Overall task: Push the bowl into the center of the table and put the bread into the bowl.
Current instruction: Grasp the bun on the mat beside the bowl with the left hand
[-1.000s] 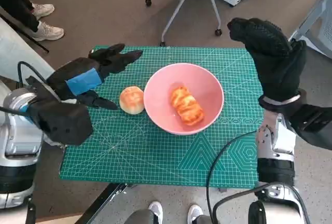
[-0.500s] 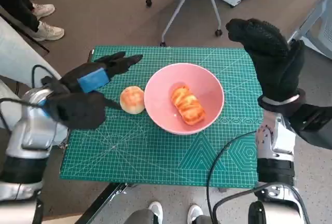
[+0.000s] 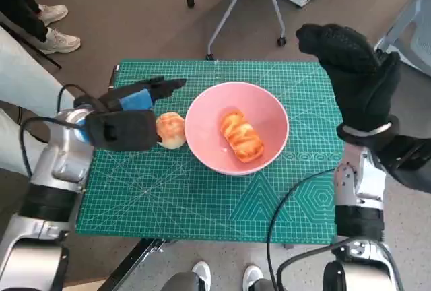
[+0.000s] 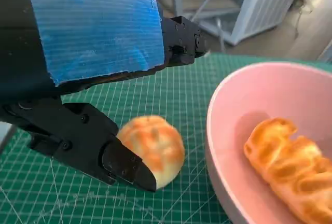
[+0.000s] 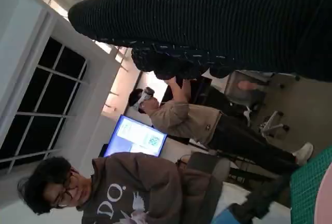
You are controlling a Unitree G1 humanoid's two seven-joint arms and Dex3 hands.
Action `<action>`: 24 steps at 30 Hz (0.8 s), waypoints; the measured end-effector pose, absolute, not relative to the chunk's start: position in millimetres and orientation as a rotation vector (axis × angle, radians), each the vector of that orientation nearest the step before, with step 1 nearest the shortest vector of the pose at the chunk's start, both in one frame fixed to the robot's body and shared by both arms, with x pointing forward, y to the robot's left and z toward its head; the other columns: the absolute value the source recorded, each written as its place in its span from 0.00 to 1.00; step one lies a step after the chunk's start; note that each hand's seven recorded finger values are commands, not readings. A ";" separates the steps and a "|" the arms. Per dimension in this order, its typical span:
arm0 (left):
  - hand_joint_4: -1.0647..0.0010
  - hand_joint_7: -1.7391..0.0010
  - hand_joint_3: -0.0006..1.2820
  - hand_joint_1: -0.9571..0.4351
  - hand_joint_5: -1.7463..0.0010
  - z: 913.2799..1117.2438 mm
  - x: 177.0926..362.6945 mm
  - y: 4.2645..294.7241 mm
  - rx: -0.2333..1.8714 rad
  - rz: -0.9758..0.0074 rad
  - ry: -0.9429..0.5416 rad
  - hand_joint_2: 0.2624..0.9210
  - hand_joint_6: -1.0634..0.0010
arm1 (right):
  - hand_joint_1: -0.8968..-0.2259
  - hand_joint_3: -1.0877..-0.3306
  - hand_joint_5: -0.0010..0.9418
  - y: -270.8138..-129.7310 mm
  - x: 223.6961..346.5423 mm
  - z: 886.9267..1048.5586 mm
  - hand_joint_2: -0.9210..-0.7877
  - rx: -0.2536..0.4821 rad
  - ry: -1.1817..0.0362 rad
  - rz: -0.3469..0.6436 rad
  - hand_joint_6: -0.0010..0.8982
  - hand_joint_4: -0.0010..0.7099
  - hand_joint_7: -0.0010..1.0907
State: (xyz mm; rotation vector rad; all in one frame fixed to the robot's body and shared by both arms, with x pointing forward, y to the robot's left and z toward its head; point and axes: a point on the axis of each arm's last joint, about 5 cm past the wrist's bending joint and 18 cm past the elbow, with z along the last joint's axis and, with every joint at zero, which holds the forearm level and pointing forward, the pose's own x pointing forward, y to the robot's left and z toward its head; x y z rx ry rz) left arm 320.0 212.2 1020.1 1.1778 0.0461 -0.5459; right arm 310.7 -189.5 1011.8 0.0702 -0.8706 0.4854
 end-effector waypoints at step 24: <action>1.00 1.00 0.00 0.53 1.00 998.2 333.2 213.0 1.180 -0.542 0.191 0.75 0.91 | 0.33 0.59 0.00 -193.6 310.3 1012.9 0.00 0.051 -0.878 0.479 0.01 0.24 0.48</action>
